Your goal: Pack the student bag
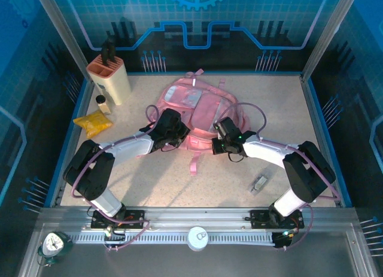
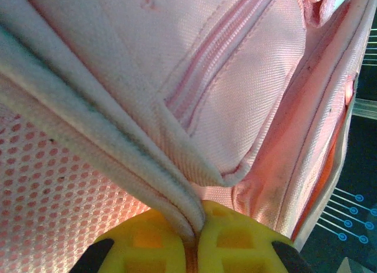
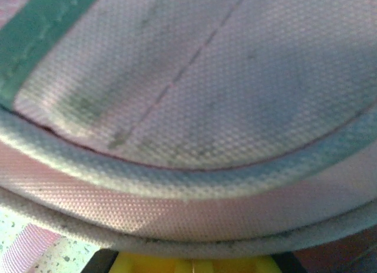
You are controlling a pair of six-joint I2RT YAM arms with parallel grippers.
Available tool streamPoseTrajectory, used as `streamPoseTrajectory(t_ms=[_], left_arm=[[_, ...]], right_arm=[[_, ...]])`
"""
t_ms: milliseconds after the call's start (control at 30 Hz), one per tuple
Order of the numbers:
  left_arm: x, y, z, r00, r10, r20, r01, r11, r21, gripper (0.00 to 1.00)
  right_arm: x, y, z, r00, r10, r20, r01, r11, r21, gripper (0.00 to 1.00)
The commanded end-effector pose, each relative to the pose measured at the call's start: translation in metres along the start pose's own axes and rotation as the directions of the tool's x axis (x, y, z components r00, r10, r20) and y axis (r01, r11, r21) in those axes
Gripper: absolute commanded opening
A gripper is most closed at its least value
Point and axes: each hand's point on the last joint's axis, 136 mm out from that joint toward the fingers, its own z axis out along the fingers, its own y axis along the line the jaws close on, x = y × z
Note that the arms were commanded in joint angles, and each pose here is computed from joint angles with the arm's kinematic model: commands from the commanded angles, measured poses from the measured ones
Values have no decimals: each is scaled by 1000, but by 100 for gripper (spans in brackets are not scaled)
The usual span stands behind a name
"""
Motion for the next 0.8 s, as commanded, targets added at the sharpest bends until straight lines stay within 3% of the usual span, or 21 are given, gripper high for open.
streamPoseTrajectory(t_ms=[0,100,167,300,433,567,600,667,767], left_arm=[[-1,-32,-13,993,118,-10,-117,991,64,0],[-12,-26,-22,974,228,-5,-228,974,-8,0],[-23,-20,-24,971,239,-16,-239,971,-16,0],[-57,-14,-23,964,265,-8,-265,964,-31,0],[-80,-30,-13,951,307,-26,-307,952,-6,0],[-95,-59,2,938,343,-47,-339,938,73,0],[-98,-62,2,937,347,-45,-343,936,78,4],[-99,-62,-3,933,357,-41,-354,932,76,24],[-91,-47,-18,935,354,-36,-351,934,74,40]], right_arm=[[-20,-19,-17,998,14,53,-19,995,95,0],[-4,-42,-33,1000,17,-10,-14,977,212,0],[4,-59,-44,999,35,-17,-29,963,268,0],[13,-63,-55,997,48,-61,-33,971,236,0],[18,-19,-55,993,-56,-100,70,988,137,0],[17,73,-47,986,-134,-97,126,988,-88,0],[13,92,-44,985,-149,-90,139,984,-112,0],[2,112,-37,983,-171,-62,164,981,-108,0],[-8,118,-30,987,-158,-21,154,981,-118,0]])
